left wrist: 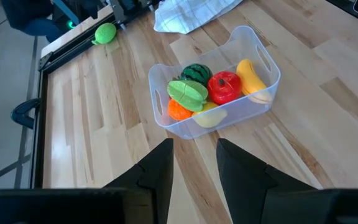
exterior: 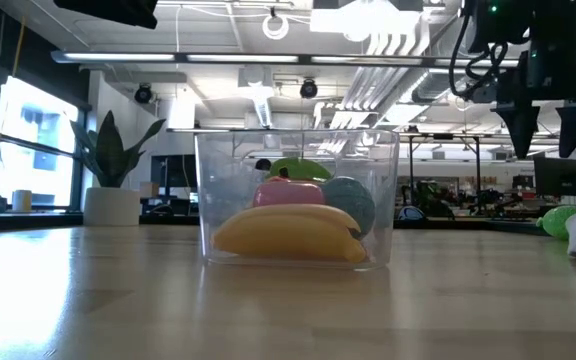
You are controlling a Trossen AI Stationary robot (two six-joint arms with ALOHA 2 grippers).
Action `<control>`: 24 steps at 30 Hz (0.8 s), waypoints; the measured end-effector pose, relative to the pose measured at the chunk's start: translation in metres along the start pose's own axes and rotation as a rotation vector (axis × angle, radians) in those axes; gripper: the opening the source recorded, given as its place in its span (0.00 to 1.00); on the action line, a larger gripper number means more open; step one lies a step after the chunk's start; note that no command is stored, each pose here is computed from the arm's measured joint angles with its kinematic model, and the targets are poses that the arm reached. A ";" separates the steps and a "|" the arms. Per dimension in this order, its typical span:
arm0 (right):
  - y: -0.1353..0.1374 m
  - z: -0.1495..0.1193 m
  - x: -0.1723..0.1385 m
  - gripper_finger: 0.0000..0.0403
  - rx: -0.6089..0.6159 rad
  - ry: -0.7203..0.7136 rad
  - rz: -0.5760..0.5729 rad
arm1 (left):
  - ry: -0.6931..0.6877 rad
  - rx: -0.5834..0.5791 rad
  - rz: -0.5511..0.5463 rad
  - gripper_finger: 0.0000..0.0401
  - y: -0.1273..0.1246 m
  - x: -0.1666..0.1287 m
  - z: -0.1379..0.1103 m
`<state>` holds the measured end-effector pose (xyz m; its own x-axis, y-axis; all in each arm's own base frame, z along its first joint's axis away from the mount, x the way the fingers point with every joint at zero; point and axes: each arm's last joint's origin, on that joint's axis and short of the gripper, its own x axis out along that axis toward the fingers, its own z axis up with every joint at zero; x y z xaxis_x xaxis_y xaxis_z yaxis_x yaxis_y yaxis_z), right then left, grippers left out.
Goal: Pick and placing Produce into tupperware
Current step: Put the melon into the transparent bin
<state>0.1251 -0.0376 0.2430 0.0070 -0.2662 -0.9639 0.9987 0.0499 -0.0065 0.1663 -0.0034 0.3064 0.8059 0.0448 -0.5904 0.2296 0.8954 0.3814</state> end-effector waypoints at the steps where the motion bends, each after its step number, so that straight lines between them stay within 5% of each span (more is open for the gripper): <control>1: -0.001 0.001 0.000 0.71 0.008 0.004 -0.004 | 0.000 0.000 0.000 0.28 0.000 0.000 0.000; 9: 0.000 0.010 0.007 0.71 0.032 0.021 -0.056 | 0.000 0.000 0.000 0.28 0.000 0.000 0.000; 24: 0.018 0.031 0.035 0.71 -0.114 0.095 -0.142 | 0.000 0.000 0.000 0.28 0.000 0.000 0.000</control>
<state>0.1446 -0.0759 0.2175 -0.1439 -0.1869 -0.9718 0.9772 0.1280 -0.1693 0.1663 -0.0034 0.3064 0.8059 0.0449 -0.5904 0.2297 0.8953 0.3816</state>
